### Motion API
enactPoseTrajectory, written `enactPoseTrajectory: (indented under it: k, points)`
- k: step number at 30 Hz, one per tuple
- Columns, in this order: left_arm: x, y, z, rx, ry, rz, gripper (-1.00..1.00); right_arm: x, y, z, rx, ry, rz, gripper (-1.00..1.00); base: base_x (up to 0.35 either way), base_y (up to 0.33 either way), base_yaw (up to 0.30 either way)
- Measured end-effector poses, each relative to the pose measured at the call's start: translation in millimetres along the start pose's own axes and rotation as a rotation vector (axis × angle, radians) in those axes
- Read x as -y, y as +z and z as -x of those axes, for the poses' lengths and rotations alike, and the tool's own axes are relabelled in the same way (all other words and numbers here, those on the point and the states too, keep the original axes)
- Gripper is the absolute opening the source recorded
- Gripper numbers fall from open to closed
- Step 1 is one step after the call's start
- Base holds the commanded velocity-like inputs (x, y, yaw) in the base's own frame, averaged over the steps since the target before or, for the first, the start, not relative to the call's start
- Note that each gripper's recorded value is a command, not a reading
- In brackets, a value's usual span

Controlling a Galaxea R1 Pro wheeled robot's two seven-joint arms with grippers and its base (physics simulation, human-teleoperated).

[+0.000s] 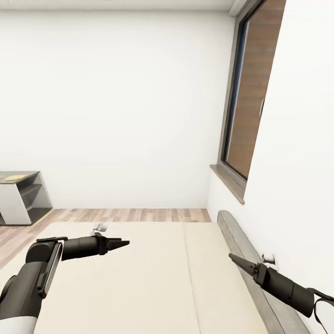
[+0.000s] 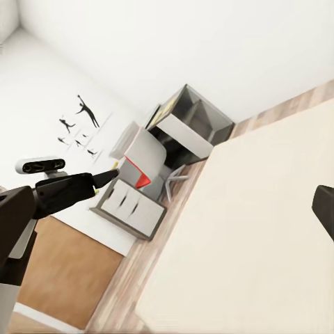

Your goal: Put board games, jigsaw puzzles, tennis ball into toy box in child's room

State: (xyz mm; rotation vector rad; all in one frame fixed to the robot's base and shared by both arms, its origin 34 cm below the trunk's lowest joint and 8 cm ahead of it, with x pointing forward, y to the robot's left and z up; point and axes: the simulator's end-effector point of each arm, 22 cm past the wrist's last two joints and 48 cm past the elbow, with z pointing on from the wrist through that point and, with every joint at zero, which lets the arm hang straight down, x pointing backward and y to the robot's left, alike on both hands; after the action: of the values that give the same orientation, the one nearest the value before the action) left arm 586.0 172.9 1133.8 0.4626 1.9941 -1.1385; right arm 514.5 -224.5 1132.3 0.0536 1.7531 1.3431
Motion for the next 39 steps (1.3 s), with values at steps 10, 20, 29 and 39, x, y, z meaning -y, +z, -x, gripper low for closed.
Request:
enactPoseTrajectory:
  k: [10,20,29,39]
  points:
    - [0.3,-0.2,0.4,0.001,0.002,0.0,1.0,-0.4,-0.2,-0.1,-0.001,0.0,0.001,1.0,0.0,-0.022,0.041]
    - [0.6,0.1,0.4,0.001,0.002,-0.001,1.0,-0.5,-0.2,-0.1,-0.001,0.0,0.001,1.0,0.0,-0.001,0.003]
    - [0.3,-0.3,0.4,0.001,0.002,0.0,1.0,-0.6,-0.2,0.2,0.0,-0.001,0.001,1.0,0.0,0.0,0.0]
    - [0.3,-0.2,0.4,0.001,0.002,0.0,1.0,4.4,0.5,-0.6,-0.001,-0.002,-0.021,1.0,0.0,0.0,0.0]
